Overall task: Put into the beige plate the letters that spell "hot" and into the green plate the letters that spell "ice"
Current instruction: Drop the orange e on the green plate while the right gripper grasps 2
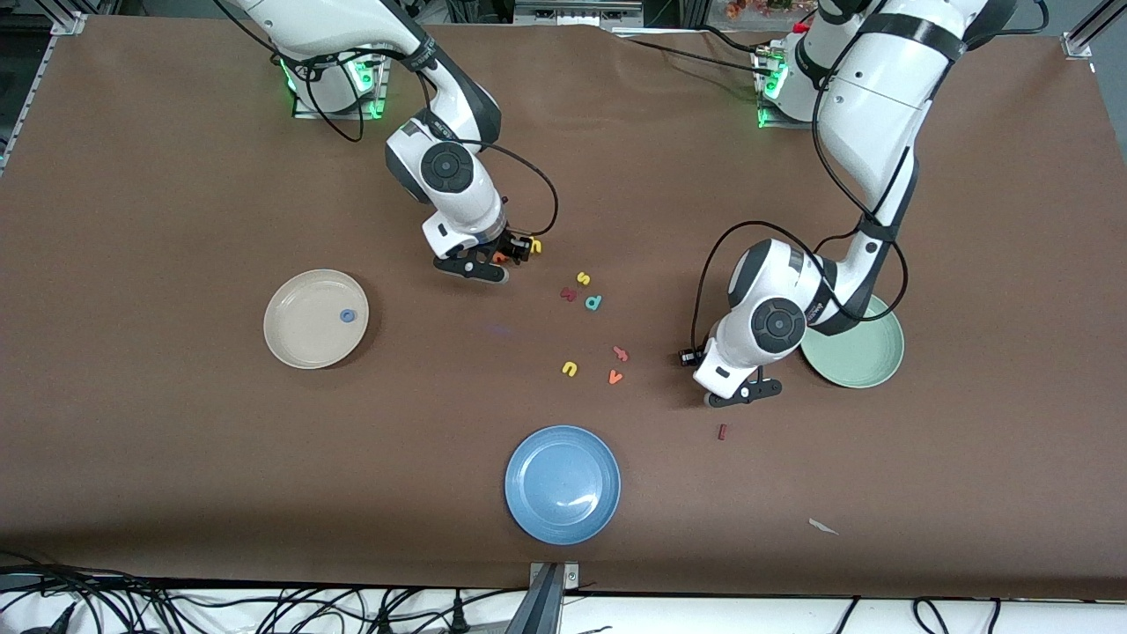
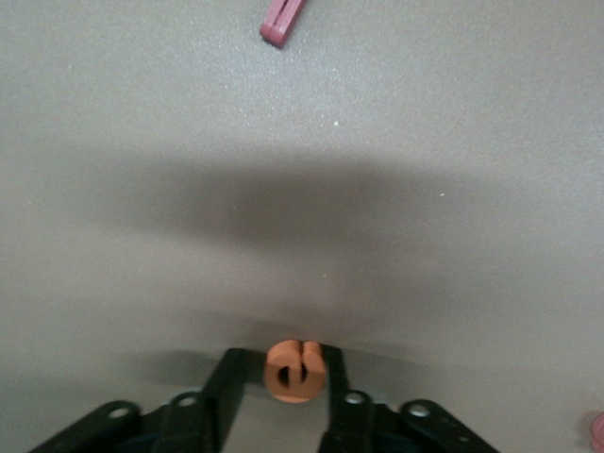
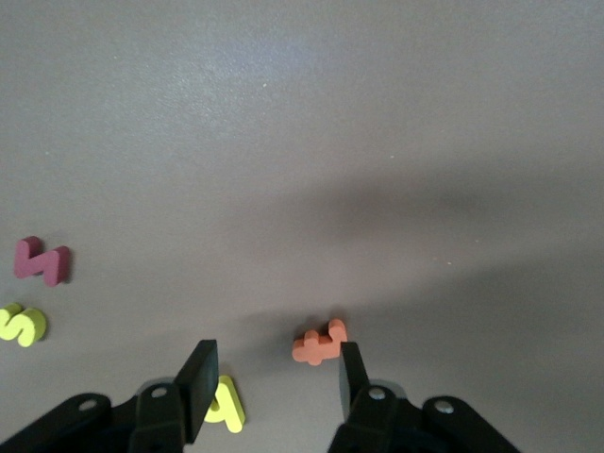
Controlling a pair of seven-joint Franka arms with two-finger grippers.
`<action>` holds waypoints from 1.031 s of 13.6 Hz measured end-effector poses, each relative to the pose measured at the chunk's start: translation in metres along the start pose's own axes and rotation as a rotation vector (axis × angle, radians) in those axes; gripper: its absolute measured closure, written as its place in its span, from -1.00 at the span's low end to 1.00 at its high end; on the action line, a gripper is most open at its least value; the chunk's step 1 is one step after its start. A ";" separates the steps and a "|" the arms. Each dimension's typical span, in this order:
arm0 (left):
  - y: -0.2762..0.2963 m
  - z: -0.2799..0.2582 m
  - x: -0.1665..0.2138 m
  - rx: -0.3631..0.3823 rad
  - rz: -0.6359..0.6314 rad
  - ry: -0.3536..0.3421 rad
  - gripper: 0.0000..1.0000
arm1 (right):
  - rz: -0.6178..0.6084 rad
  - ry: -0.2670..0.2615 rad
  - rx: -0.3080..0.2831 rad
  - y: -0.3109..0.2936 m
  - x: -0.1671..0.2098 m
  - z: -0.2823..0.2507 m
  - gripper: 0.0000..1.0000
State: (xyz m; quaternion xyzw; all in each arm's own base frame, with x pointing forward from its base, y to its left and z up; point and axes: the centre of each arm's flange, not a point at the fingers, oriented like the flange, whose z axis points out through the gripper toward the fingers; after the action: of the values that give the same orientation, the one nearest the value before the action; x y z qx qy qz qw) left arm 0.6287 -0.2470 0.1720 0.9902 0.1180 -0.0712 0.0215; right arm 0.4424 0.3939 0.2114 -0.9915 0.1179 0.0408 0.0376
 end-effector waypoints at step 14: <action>-0.143 -0.104 0.039 0.052 0.191 -0.213 0.44 | -0.048 0.007 -0.022 0.015 -0.015 0.030 -0.22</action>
State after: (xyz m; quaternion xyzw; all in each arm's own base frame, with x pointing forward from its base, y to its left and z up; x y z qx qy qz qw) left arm 0.6465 -0.0925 0.2659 0.9840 0.0182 -0.1767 0.0149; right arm 0.4219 0.3851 0.1818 -0.9945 0.0938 0.0376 0.0272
